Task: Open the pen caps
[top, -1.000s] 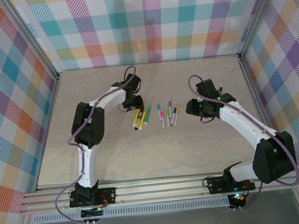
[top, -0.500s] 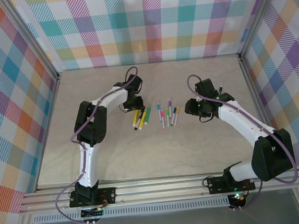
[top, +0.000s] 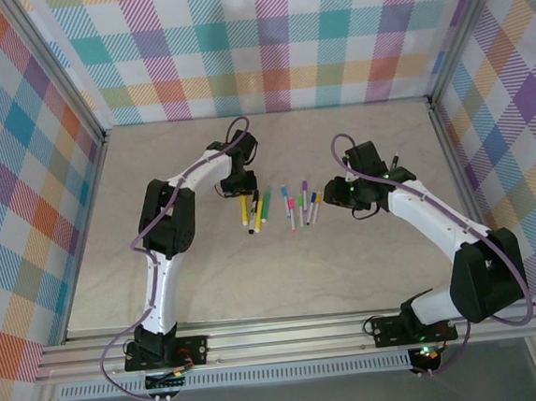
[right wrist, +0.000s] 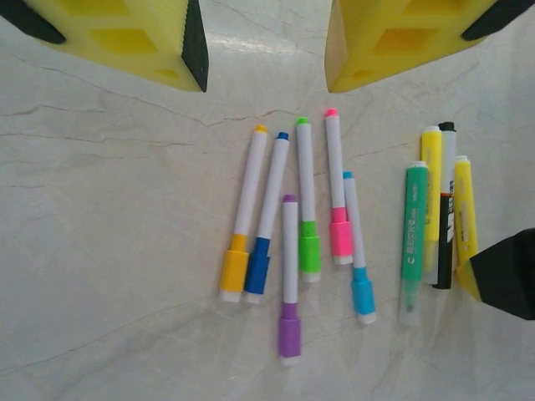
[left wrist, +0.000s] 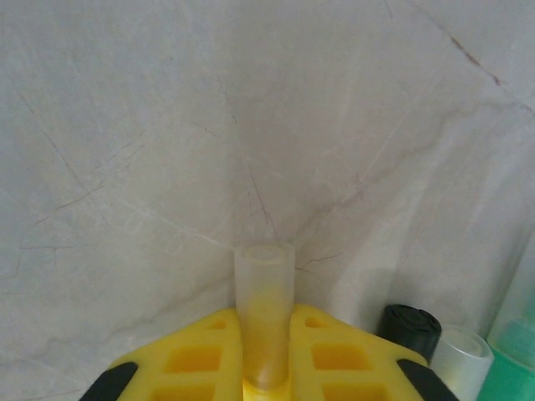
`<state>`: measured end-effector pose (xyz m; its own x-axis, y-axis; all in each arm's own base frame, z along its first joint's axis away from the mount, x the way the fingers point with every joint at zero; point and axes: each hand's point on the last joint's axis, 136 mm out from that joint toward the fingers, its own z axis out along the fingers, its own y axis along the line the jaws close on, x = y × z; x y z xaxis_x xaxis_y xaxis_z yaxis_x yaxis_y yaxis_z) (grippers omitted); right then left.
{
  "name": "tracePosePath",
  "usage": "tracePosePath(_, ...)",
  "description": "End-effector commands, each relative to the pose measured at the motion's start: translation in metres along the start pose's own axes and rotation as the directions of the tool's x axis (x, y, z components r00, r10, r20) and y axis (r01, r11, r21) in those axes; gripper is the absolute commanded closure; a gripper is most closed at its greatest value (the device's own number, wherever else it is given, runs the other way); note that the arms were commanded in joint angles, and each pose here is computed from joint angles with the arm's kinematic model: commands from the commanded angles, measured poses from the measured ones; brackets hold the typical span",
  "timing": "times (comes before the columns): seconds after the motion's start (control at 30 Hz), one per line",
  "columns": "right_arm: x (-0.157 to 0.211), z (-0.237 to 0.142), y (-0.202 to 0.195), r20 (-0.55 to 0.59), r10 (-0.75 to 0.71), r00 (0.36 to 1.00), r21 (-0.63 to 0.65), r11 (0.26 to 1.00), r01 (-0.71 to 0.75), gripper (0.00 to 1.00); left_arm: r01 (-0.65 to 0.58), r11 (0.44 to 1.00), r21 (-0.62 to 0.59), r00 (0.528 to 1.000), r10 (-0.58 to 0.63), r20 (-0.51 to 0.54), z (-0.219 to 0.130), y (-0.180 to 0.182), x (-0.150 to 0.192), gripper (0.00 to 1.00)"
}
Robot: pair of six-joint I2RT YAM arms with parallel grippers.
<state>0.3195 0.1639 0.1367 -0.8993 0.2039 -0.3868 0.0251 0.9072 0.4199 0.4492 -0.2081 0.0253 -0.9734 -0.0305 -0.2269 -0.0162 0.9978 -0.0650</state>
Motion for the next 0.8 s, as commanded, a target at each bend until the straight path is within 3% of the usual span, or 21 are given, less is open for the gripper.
tracePosePath(0.0, 0.007, 0.012, 0.024, -0.041, -0.036, 0.999, -0.071, 0.997, 0.033, 0.57, -0.001, 1.000, -0.002, 1.000, 0.001, 0.021, 0.014, 0.002, -0.009, 0.94)
tracePosePath(0.07, 0.011, 0.020, 0.040, -0.063, -0.065, 0.996, -0.102, 0.993, 0.058, 0.58, 0.006, 1.000, -0.001, 0.999, -0.006, 0.035, 0.003, 0.006, -0.015, 1.00)
tracePosePath(0.3, 0.019, 0.044, 0.096, -0.114, -0.116, 0.987, -0.253, 0.964, 0.084, 0.59, 0.033, 0.998, 0.050, 0.995, -0.037, 0.095, -0.048, 0.011, -0.034, 1.00)
tracePosePath(0.47, 0.020, 0.061, 0.134, -0.141, -0.120, 0.983, -0.409, 0.911, 0.052, 0.58, 0.044, 0.985, 0.165, 0.992, -0.063, 0.108, -0.085, -0.004, -0.033, 1.00)
tracePosePath(0.77, 0.013, 0.067, 0.179, -0.124, -0.123, 0.985, -0.584, 0.811, 0.027, 0.44, 0.091, 0.928, 0.360, 0.986, -0.134, 0.096, -0.137, -0.032, -0.026, 1.00)
